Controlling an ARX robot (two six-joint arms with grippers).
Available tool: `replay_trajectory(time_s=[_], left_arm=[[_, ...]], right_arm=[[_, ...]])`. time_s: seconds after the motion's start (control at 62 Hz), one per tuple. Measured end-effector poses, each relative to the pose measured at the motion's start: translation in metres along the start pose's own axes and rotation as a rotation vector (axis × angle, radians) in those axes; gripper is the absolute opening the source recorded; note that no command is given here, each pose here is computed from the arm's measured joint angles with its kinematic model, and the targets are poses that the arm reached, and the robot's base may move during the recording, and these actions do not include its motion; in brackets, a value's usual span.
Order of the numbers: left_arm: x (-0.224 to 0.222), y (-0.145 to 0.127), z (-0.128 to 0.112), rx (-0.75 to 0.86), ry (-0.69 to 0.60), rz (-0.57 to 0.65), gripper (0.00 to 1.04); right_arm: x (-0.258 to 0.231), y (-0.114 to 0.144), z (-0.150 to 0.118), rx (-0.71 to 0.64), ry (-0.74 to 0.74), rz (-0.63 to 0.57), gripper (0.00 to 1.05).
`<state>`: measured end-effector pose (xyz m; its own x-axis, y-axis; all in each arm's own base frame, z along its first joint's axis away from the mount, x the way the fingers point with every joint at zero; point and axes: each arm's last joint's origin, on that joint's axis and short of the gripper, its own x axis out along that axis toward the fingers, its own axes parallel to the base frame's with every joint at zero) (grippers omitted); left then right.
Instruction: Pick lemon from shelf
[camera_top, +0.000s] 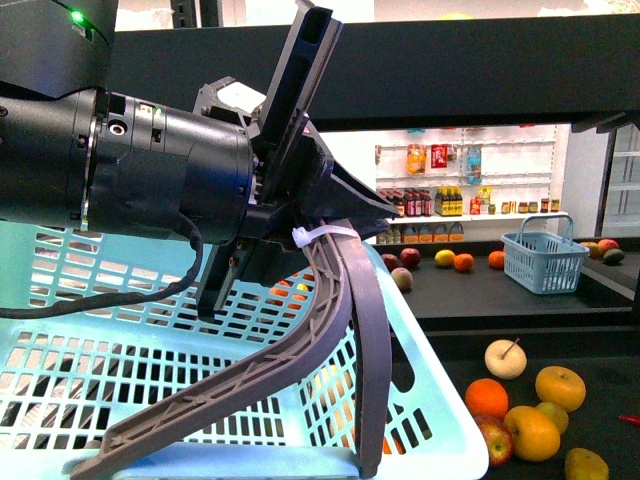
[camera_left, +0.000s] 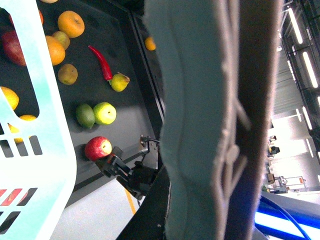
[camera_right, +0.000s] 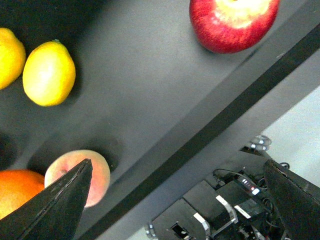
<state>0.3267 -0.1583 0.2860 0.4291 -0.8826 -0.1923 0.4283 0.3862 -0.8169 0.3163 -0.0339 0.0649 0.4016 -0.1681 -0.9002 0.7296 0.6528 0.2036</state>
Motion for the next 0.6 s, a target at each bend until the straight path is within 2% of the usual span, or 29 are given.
replay_trajectory(time_s=[0.242,0.403,0.597], left_arm=[[0.000,0.000,0.000,0.002,-0.001,0.001,0.08],[0.000,0.000,0.000,0.002,0.001,-0.001,0.08],[0.000,0.000,0.000,0.002,0.000,0.000,0.08]], right_arm=[[0.055,0.040,-0.003,0.081,0.041,-0.078,1.02],[0.077,0.061,-0.008,0.114,0.056,-0.078,1.02],[0.092,0.088,-0.001,0.156,0.033,-0.040,1.02]])
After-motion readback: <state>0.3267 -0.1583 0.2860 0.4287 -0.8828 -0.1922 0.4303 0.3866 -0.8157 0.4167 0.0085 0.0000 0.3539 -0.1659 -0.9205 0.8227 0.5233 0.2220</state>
